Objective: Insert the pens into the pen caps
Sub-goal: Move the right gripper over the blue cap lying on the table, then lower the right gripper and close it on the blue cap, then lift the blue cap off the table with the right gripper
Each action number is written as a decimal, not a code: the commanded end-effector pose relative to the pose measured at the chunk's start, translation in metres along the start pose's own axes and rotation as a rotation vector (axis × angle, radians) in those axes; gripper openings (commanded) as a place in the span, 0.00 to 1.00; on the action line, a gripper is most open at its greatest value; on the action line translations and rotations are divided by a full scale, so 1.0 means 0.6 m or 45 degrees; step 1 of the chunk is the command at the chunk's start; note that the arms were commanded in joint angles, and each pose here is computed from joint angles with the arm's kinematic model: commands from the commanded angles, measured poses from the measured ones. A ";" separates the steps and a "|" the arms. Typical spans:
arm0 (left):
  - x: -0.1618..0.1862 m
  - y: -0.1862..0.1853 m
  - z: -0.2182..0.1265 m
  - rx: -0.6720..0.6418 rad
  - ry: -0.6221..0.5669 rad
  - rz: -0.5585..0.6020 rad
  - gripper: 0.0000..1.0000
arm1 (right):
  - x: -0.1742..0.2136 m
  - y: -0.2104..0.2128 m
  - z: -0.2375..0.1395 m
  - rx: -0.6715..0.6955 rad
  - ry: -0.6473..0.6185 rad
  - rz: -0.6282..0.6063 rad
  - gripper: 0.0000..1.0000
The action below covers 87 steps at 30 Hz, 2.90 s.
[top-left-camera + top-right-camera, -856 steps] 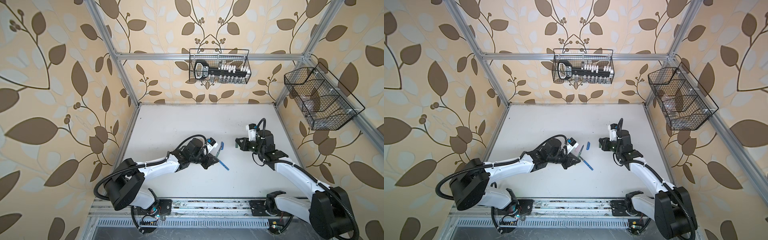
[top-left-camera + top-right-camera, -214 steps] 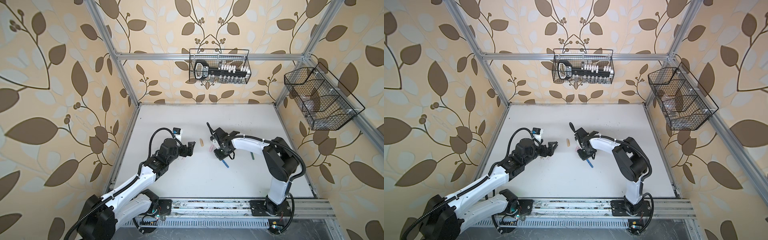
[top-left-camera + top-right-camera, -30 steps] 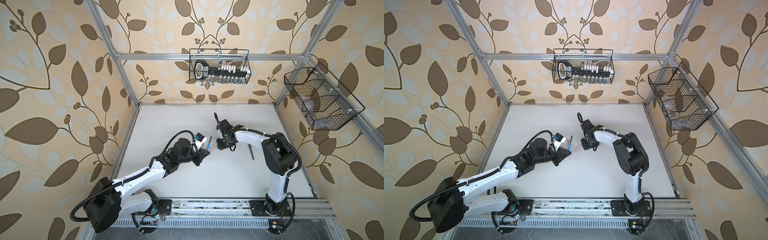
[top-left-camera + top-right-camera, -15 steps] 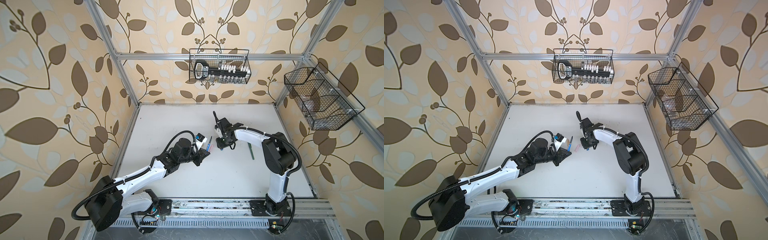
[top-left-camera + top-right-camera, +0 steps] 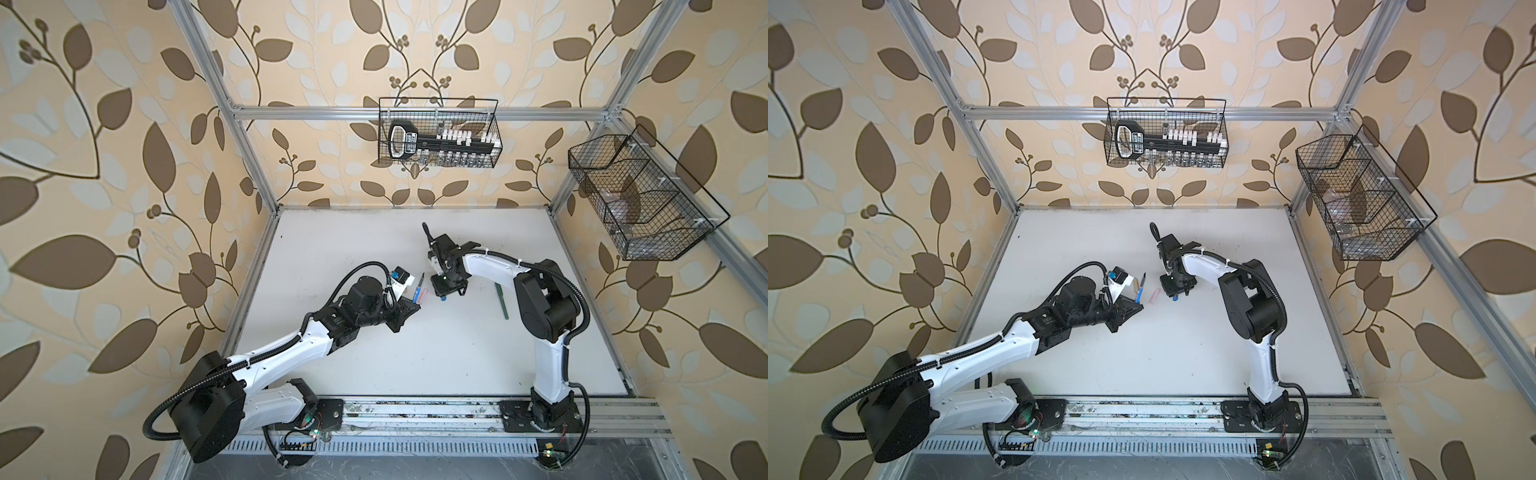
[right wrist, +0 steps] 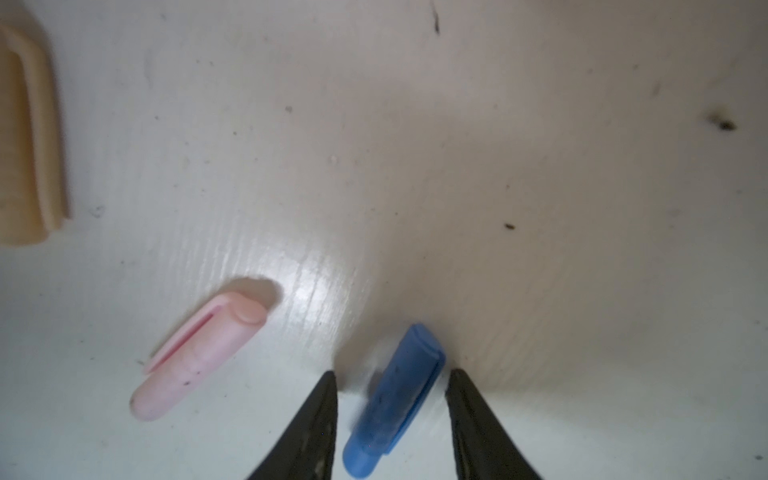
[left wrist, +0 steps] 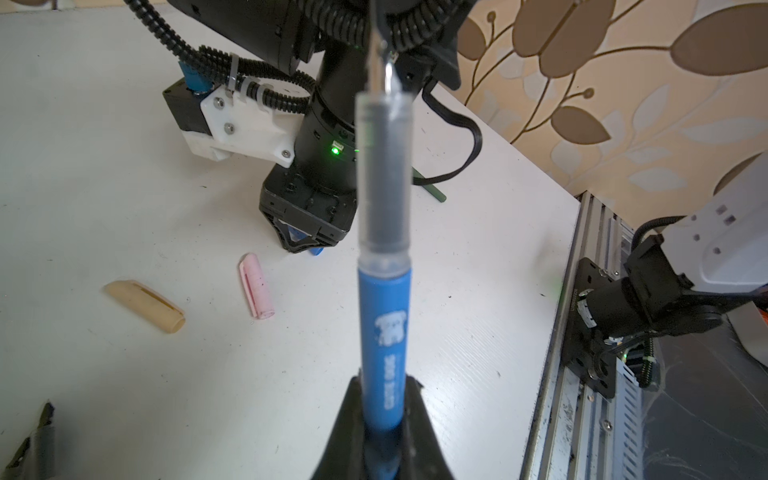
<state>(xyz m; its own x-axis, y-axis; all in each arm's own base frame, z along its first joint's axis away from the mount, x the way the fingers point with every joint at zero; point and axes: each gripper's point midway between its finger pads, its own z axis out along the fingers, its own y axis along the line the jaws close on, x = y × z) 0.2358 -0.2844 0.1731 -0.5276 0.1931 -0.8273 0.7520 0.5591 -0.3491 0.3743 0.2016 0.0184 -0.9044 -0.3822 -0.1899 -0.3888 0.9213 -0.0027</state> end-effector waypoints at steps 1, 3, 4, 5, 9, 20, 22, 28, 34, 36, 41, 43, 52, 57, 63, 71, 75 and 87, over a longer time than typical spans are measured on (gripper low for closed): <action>-0.020 -0.020 0.004 0.059 -0.034 0.039 0.00 | 0.013 0.003 0.017 0.015 0.061 -0.012 0.43; -0.020 -0.021 0.002 0.063 -0.036 0.039 0.00 | 0.008 0.006 0.018 0.015 0.047 -0.014 0.40; -0.021 -0.021 0.001 0.061 -0.040 0.040 0.00 | 0.008 0.007 0.020 0.016 0.047 -0.017 0.38; -0.021 -0.020 0.001 0.057 -0.044 0.042 0.00 | 0.007 0.009 0.021 0.014 0.046 -0.020 0.34; -0.021 -0.020 -0.001 0.054 -0.048 0.041 0.00 | 0.008 0.014 0.013 0.029 0.040 -0.045 0.28; -0.025 -0.022 -0.006 0.055 -0.063 0.044 0.00 | 0.034 0.000 -0.011 0.065 0.046 -0.057 0.24; -0.026 -0.023 -0.007 0.057 -0.064 0.045 0.00 | 0.044 -0.005 -0.009 0.075 0.059 -0.054 0.24; -0.028 -0.025 -0.009 0.062 -0.072 0.044 0.00 | 0.066 -0.021 -0.003 0.045 0.057 0.005 0.24; -0.025 -0.019 -0.005 0.047 -0.071 0.044 0.00 | 0.073 -0.022 -0.002 0.031 0.046 0.025 0.24; -0.024 -0.017 -0.002 0.043 -0.068 0.044 0.00 | 0.074 -0.022 -0.006 0.026 0.034 0.023 0.24; -0.022 -0.014 0.001 0.034 -0.060 0.039 0.00 | 0.075 -0.027 -0.018 0.004 -0.004 0.046 0.24; -0.022 -0.013 0.000 0.026 -0.061 0.040 0.00 | 0.074 -0.028 -0.022 0.002 -0.029 0.046 0.24; -0.020 -0.005 -0.003 -0.010 -0.065 0.051 0.00 | 0.092 -0.029 -0.009 0.000 -0.020 0.071 0.24; -0.024 -0.010 -0.006 0.006 -0.077 0.051 0.00 | 0.102 -0.030 -0.004 0.010 0.010 0.053 0.30; -0.024 -0.009 -0.005 0.001 -0.071 0.050 0.00 | 0.094 -0.022 -0.027 -0.034 0.018 0.019 0.46; -0.024 -0.005 -0.009 -0.019 -0.077 0.058 0.00 | 0.053 -0.033 -0.058 0.019 -0.033 0.034 0.48; -0.022 -0.004 -0.007 -0.021 -0.070 0.059 0.00 | 0.041 -0.033 -0.039 0.027 -0.011 0.016 0.48; -0.021 -0.007 -0.003 -0.001 -0.061 0.053 0.00 | 0.034 -0.033 -0.005 0.031 0.012 -0.006 0.43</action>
<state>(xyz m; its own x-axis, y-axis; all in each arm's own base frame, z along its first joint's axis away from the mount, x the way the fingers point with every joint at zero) 0.2393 -0.2848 0.1750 -0.5133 0.1856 -0.8379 0.7500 0.5715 -0.3329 0.3574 0.1759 0.0198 -0.9113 -0.3702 -0.1805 -0.3743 0.9272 -0.0117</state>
